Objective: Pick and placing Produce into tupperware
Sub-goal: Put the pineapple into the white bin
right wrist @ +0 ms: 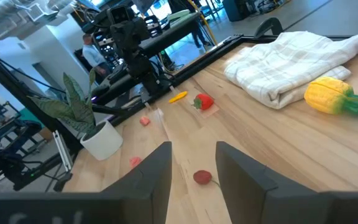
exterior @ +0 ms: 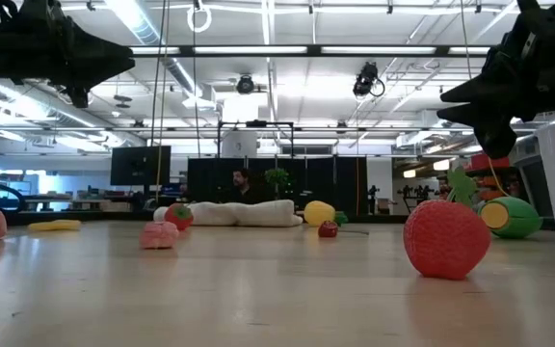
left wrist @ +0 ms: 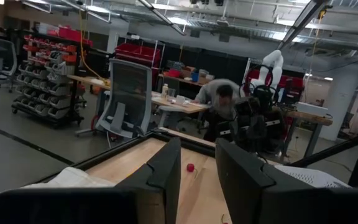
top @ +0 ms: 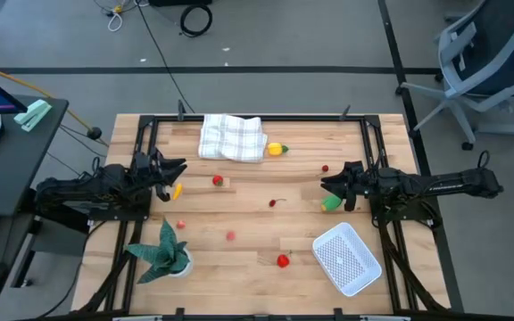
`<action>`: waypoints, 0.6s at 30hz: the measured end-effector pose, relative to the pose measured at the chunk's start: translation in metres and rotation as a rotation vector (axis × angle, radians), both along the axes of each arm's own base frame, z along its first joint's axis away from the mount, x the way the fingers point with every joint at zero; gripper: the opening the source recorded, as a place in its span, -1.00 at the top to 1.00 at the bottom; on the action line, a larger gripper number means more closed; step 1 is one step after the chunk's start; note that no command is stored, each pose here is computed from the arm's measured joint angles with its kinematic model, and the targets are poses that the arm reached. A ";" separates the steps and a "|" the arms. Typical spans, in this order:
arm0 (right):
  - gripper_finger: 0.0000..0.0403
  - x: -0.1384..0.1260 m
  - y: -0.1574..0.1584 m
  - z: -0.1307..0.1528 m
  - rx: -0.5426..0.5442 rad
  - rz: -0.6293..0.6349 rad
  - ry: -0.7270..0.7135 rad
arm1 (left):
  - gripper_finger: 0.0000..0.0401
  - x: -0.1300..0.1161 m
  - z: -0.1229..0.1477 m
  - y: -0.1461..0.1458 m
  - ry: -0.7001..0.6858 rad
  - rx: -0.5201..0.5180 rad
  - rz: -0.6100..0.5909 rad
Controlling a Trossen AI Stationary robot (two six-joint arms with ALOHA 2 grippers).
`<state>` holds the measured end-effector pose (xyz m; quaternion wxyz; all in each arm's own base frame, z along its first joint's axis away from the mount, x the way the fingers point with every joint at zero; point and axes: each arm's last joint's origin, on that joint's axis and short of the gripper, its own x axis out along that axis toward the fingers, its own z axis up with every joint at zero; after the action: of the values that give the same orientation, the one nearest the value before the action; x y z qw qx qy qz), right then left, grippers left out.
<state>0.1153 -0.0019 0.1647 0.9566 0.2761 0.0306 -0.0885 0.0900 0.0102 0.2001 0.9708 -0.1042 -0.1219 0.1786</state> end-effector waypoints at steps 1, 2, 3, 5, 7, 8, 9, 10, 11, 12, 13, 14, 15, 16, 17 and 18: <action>0.34 0.000 0.000 0.000 0.000 0.000 0.000 | 0.46 0.000 0.001 0.000 -0.007 0.001 0.000; 0.34 0.000 0.000 0.000 0.000 0.000 -0.001 | 0.46 -0.001 0.002 0.000 -0.024 0.000 0.001; 0.34 0.000 0.000 0.000 0.000 0.000 0.000 | 0.46 -0.001 0.004 0.000 -0.040 -0.002 0.000; 0.34 0.000 0.000 0.000 0.000 0.000 0.000 | 0.46 -0.002 0.008 0.000 -0.106 -0.038 -0.020; 0.34 0.000 0.000 0.000 0.000 0.000 0.000 | 0.46 -0.005 0.016 -0.001 -0.214 -0.099 -0.053; 0.34 0.000 0.000 0.000 0.000 0.000 0.000 | 0.46 -0.006 0.018 -0.001 -0.249 -0.126 -0.064; 0.34 0.000 0.000 0.000 0.000 0.000 0.000 | 0.46 -0.006 0.019 -0.001 -0.266 -0.153 -0.073; 0.34 0.000 0.000 0.000 0.000 0.000 0.000 | 0.46 -0.006 0.019 -0.001 -0.283 -0.181 -0.083; 0.34 0.000 0.000 0.000 0.000 0.000 0.000 | 0.46 -0.006 0.020 -0.001 -0.304 -0.210 -0.094; 0.34 0.000 0.000 0.000 0.000 0.000 0.000 | 0.46 -0.007 0.020 -0.001 -0.322 -0.239 -0.104; 0.34 0.000 0.000 0.000 0.000 0.000 0.000 | 0.46 -0.007 0.020 -0.001 -0.328 -0.263 -0.111; 0.34 0.000 0.000 0.000 0.000 0.000 0.000 | 0.46 -0.006 0.019 -0.001 -0.327 -0.281 -0.113; 0.34 0.000 0.000 0.000 0.000 0.000 0.000 | 0.46 -0.006 0.019 0.000 -0.332 -0.295 -0.108; 0.34 0.000 0.000 0.000 0.000 0.000 0.000 | 0.46 -0.006 0.019 0.000 -0.343 -0.310 -0.111; 0.34 0.000 0.000 0.000 0.000 0.000 -0.001 | 0.46 -0.007 0.020 0.000 -0.364 -0.331 -0.117; 0.34 0.000 0.000 0.000 0.000 0.000 0.000 | 0.46 -0.007 0.021 0.000 -0.377 -0.352 -0.125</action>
<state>0.1153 -0.0019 0.1647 0.9565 0.2762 0.0305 -0.0884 0.0828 0.0102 0.2208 0.9070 -0.3101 -0.2609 0.1142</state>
